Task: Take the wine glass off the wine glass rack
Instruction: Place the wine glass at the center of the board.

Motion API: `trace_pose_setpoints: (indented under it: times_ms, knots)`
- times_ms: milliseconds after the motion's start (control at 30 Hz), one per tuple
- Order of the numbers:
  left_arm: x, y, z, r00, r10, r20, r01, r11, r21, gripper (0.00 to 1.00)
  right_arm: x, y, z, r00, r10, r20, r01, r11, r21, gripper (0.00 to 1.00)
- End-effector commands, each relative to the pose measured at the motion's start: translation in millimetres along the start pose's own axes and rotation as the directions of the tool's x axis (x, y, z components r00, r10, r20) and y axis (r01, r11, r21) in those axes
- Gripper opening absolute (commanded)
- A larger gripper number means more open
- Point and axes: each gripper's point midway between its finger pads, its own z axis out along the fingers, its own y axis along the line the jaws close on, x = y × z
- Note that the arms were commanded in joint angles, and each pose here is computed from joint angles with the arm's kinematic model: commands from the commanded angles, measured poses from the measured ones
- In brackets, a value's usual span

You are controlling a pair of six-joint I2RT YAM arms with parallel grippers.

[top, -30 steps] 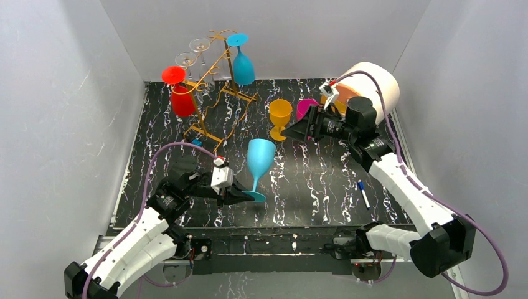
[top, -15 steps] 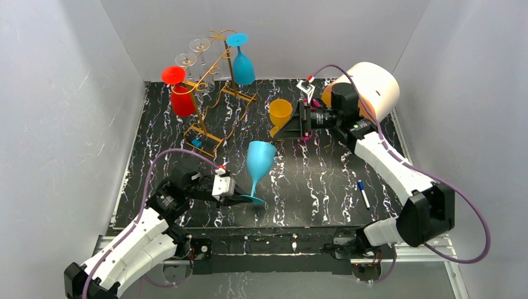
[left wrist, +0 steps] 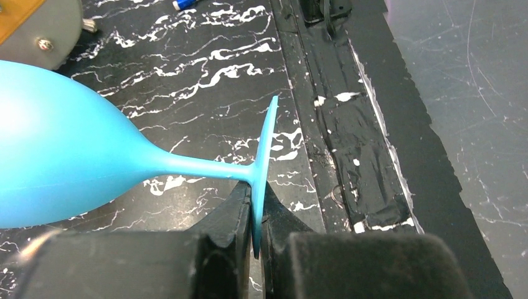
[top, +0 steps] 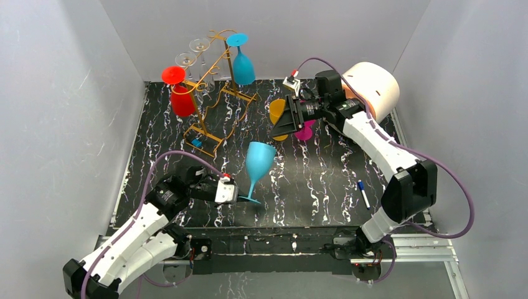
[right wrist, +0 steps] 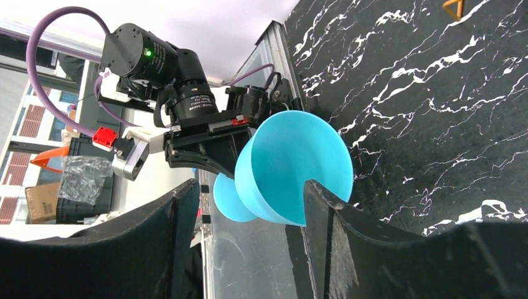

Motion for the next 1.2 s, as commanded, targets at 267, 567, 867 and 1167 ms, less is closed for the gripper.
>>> trace_pose_setpoints:
  times_ms: [267, 567, 867, 1167]
  knots:
    - [-16, 8, -7, 0.996, 0.086, -0.013, -0.086, 0.996, -0.004, 0.0, 21, 23, 31, 0.978, -0.049, -0.204, 0.028, 0.994, -0.105, 0.6]
    - [13, 0, -17, 0.987, 0.058, -0.148, -0.061, 0.998, -0.013, 0.0, 37, 19, 45, 0.953, -0.017, -0.303, -0.016, 0.994, -0.108, 0.38]
    - [20, -1, -14, 0.986, 0.061, -0.157, -0.062, 0.998, 0.004, 0.0, 22, 45, 42, 0.964, -0.061, -0.259, 0.013, 0.983, -0.185, 0.35]
    - [36, 3, -6, 0.984, 0.022, -0.176, -0.021, 1.0, 0.01, 0.0, 32, 62, 42, 0.964, -0.076, -0.255, 0.008, 0.966, -0.258, 0.01]
